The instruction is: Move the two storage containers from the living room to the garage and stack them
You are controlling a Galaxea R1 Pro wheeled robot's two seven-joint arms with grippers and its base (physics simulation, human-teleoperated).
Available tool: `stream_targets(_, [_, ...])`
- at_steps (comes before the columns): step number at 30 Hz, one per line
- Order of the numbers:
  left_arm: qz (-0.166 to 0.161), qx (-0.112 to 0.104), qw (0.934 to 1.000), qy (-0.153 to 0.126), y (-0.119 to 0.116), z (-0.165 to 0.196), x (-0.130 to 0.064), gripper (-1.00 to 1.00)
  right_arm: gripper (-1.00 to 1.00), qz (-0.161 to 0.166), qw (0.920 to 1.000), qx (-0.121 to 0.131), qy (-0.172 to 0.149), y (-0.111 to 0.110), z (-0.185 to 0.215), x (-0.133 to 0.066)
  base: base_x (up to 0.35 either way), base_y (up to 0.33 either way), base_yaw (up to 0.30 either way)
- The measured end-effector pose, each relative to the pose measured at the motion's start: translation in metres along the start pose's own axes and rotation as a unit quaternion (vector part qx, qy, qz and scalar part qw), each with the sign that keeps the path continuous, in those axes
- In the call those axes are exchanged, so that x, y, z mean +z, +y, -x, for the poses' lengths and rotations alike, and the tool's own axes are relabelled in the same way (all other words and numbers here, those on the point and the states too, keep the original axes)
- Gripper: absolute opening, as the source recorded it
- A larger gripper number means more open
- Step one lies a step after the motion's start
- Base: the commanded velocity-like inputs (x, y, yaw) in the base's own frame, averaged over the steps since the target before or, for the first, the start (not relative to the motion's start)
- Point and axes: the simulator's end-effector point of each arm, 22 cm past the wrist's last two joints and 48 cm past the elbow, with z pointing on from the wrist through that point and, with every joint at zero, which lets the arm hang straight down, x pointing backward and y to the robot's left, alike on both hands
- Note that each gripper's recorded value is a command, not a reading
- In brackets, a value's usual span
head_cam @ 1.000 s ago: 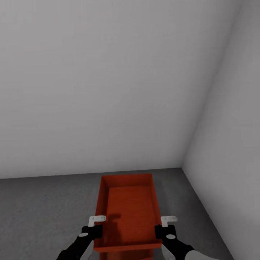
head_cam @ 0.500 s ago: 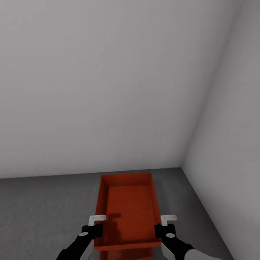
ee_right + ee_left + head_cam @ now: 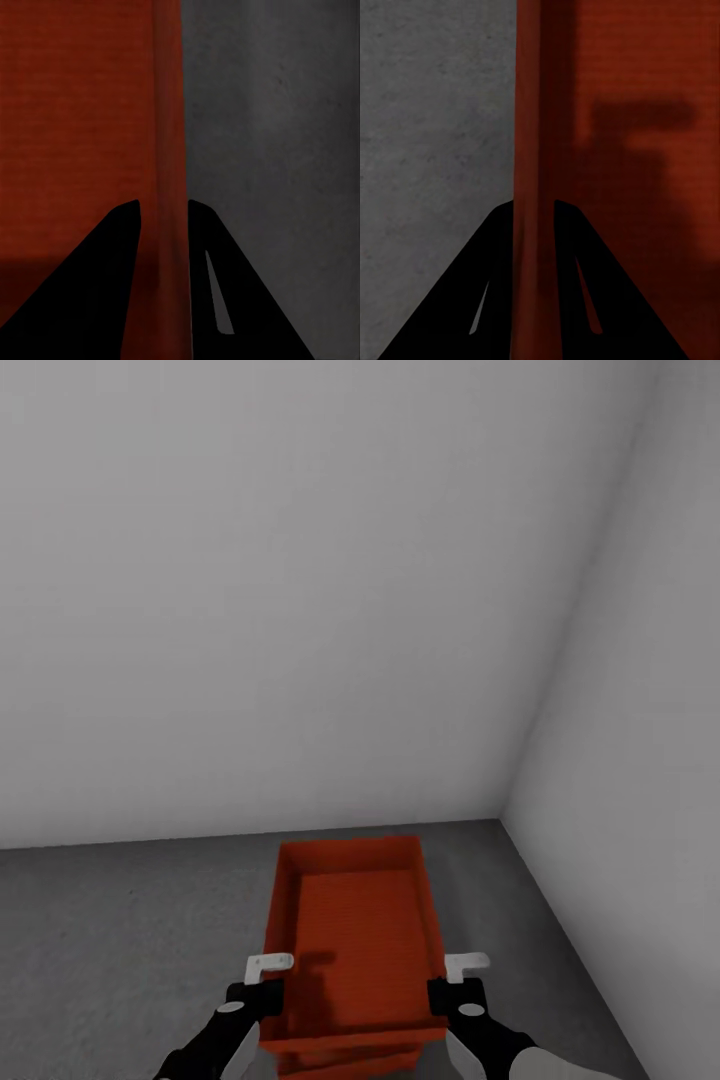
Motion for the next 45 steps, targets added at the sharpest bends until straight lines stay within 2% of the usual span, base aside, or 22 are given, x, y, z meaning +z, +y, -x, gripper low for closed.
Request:
stream_targets(9, [-0.001,0.004,0.9999,0.011,-0.001,-0.011,0.000,-1.00,-1.00,-0.002,0.9999,0.004,0.011,0.000,-0.015,-0.002,0.000,0.000,0.000])
stream_targets(45, [0.000,0.003,1.0000,0.007,-0.001,-0.007,0.000,-1.00,-1.00,-0.001,1.0000,0.003,0.007,-0.001,-0.010,-0.001,0.000,0.000,0.000])
